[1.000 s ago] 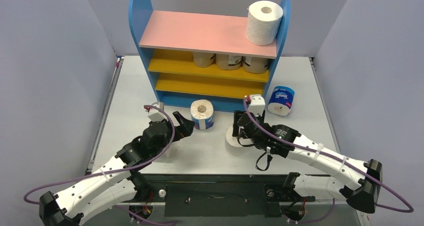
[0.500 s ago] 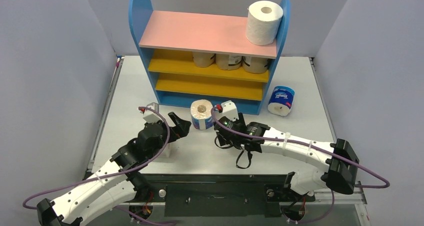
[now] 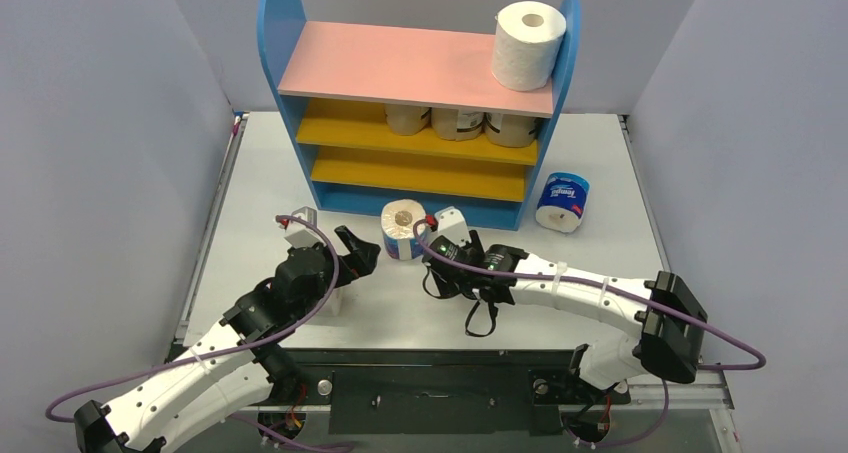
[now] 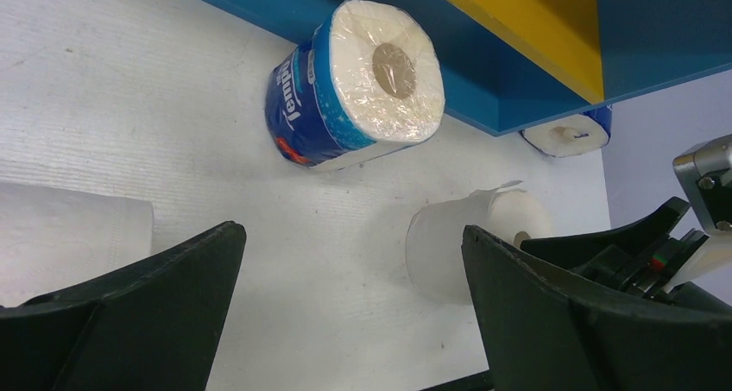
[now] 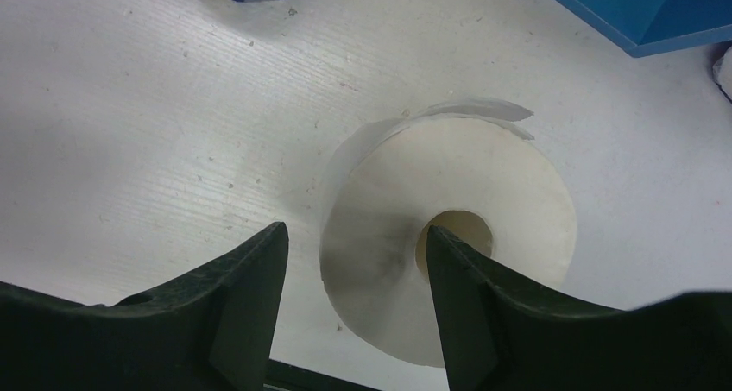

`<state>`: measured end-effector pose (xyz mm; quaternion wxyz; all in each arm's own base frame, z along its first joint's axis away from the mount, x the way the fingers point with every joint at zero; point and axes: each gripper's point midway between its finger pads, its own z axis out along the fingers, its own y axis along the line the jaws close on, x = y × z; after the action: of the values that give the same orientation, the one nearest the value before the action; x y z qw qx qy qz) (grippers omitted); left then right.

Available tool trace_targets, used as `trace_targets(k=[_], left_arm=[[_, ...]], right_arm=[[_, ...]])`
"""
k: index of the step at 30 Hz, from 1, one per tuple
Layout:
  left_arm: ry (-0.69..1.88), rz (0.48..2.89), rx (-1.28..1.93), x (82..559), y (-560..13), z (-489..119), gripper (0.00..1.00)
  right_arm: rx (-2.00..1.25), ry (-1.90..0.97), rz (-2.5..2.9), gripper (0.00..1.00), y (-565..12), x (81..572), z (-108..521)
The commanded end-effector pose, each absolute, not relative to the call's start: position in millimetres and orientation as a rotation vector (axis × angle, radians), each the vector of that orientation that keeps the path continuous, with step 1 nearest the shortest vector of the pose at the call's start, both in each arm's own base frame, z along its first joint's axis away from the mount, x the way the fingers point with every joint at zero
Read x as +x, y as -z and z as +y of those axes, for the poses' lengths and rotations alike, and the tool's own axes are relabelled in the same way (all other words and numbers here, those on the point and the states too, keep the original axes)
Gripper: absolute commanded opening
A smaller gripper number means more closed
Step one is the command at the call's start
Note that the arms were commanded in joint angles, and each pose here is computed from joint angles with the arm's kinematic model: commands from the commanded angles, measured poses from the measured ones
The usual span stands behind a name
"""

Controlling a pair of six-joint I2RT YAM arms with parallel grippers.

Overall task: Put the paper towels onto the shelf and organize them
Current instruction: Pick up the paper towel from the center of the board.

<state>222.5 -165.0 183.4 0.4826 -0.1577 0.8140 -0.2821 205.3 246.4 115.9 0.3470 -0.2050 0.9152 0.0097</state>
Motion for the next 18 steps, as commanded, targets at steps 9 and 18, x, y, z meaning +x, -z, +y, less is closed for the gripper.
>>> trace_targets(k=[9, 18], left_arm=[[0.701, 1.98, -0.389, 222.0, -183.7, -164.9, 0.97], [0.698, 1.987, -0.378, 223.2, -182.9, -166.8, 0.97]], right_arm=[[-0.562, 0.019, 2.416, 0.55, -97.7, 205.1, 241.1], [-0.553, 0.053, 2.449, 0.55, -89.4, 203.4, 231.8]])
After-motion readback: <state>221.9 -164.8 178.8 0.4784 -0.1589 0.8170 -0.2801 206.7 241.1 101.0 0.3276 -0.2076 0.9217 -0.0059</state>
